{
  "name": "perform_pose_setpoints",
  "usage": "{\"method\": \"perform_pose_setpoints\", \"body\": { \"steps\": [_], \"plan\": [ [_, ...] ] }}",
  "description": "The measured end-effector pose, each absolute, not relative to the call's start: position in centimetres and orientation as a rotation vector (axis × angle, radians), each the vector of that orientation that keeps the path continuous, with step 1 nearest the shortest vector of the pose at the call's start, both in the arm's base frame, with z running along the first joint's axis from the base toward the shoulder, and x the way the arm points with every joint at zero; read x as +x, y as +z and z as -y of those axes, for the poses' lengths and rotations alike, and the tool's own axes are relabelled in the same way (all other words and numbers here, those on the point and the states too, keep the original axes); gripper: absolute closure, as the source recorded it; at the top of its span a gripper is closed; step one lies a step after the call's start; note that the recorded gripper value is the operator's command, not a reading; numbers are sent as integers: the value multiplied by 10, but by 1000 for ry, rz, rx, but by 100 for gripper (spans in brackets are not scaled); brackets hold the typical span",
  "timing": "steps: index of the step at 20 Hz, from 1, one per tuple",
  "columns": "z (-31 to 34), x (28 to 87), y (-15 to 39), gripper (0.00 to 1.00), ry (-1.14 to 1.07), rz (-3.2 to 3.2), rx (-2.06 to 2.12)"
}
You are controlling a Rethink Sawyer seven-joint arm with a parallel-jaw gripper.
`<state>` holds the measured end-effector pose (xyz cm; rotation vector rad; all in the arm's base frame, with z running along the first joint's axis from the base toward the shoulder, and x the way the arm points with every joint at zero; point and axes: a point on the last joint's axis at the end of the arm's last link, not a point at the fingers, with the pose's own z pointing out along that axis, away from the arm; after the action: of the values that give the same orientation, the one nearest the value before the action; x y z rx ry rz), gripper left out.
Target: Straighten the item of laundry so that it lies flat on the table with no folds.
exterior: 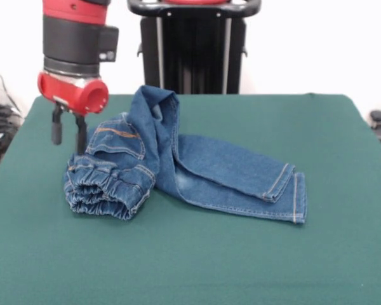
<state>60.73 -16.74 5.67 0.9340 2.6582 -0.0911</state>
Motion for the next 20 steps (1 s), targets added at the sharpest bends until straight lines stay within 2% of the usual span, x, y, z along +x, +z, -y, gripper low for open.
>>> {"method": "perform_pose_setpoints", "body": {
  "steps": [11, 20],
  "plan": [
    [115, 610, 28, 0, -62, -2728, 854],
    [129, 605, 5, 0, -64, -2719, 890]
  ]
}}
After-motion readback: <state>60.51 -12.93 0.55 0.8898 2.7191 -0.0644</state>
